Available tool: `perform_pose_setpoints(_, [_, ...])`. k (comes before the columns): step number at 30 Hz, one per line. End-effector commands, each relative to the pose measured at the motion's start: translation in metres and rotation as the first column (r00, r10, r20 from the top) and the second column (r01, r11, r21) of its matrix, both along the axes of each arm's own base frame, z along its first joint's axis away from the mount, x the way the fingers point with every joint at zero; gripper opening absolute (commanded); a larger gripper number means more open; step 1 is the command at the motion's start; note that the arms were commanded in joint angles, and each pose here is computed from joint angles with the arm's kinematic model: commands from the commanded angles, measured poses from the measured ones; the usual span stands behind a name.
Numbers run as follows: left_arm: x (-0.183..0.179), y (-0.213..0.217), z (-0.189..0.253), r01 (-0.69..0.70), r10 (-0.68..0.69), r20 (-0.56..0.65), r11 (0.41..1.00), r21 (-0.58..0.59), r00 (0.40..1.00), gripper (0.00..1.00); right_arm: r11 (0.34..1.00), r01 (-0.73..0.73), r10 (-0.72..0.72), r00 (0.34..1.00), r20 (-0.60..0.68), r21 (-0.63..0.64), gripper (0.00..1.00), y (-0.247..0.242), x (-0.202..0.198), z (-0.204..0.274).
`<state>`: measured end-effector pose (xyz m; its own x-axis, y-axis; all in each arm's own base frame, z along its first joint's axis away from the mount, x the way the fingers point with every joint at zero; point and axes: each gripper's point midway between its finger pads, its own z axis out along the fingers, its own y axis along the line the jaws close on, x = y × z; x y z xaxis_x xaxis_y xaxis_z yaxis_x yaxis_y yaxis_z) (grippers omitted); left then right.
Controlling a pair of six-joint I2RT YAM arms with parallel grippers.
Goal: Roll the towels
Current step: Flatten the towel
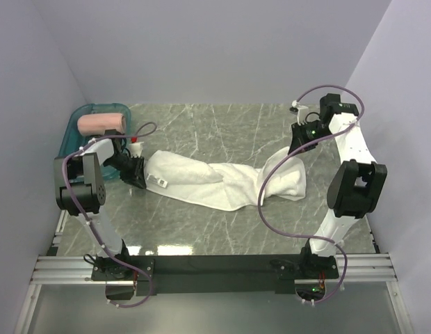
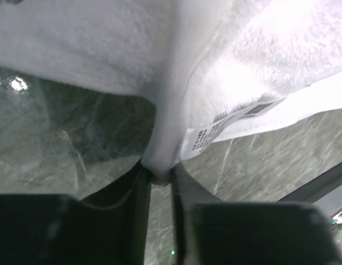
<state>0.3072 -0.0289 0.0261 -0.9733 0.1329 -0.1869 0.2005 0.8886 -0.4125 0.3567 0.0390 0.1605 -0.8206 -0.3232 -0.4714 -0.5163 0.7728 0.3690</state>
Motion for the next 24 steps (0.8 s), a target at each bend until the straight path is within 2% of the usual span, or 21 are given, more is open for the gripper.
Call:
perform_pose_setpoints(1, [0.021,-0.01,0.021,-0.012,0.016,0.065,0.998,-0.063,0.998,0.15,0.998,0.056,-0.052,0.989,0.14,-0.026,0.0,-0.012,0.011,0.04])
perform_pose_setpoints(2, [0.032,-0.011,0.034,-0.009,0.016,0.105,0.998,-0.07,0.994,0.06,0.997,0.073,-0.068,0.985,0.159,-0.028,0.0,-0.016,0.014,0.047])
perform_pose_setpoints(3, [0.039,-0.013,0.046,-0.005,0.017,0.135,0.996,-0.085,0.991,0.01,0.996,0.088,-0.08,0.981,0.177,-0.035,0.0,-0.02,0.017,0.052])
perform_pose_setpoints(7, [0.075,-0.017,0.11,0.01,0.022,0.256,0.992,-0.122,0.966,0.0,0.983,0.184,-0.163,0.924,0.345,-0.028,0.0,-0.034,0.044,0.106])
perform_pose_setpoints(8, [0.091,-0.016,0.139,0.019,0.022,0.325,0.992,-0.124,0.945,0.01,0.977,0.211,-0.187,0.908,0.376,-0.023,0.0,-0.039,0.048,0.117])
perform_pose_setpoints(14, [0.128,-0.012,0.219,-0.008,0.08,0.497,0.989,-0.145,0.864,0.01,0.941,0.337,-0.293,0.753,0.588,0.038,0.0,-0.065,0.071,0.208])
perform_pose_setpoints(18, [0.13,-0.001,0.25,-0.063,0.16,0.562,0.98,-0.189,0.811,0.0,0.892,0.446,-0.365,0.616,0.699,0.073,0.0,-0.099,0.07,0.253])
perform_pose_setpoints(19, [0.128,0.0,0.251,-0.063,0.161,0.558,0.98,-0.191,0.814,0.0,0.877,0.472,-0.382,0.561,0.734,0.096,0.0,-0.11,0.065,0.27])
perform_pose_setpoints(21, [0.12,-0.002,0.255,-0.037,0.135,0.564,0.983,-0.182,0.815,0.0,0.86,0.502,-0.392,0.539,0.746,0.09,0.0,-0.12,0.059,0.272])
perform_pose_setpoints(23, [0.109,-0.004,0.254,-0.025,0.121,0.545,0.983,-0.181,0.83,0.0,0.85,0.522,-0.388,0.534,0.751,0.068,0.0,-0.128,0.049,0.273])
perform_pose_setpoints(24, [0.101,-0.006,0.262,-0.007,0.108,0.565,0.984,-0.178,0.818,0.0,0.851,0.521,-0.387,0.542,0.746,0.064,0.0,-0.129,0.045,0.272])
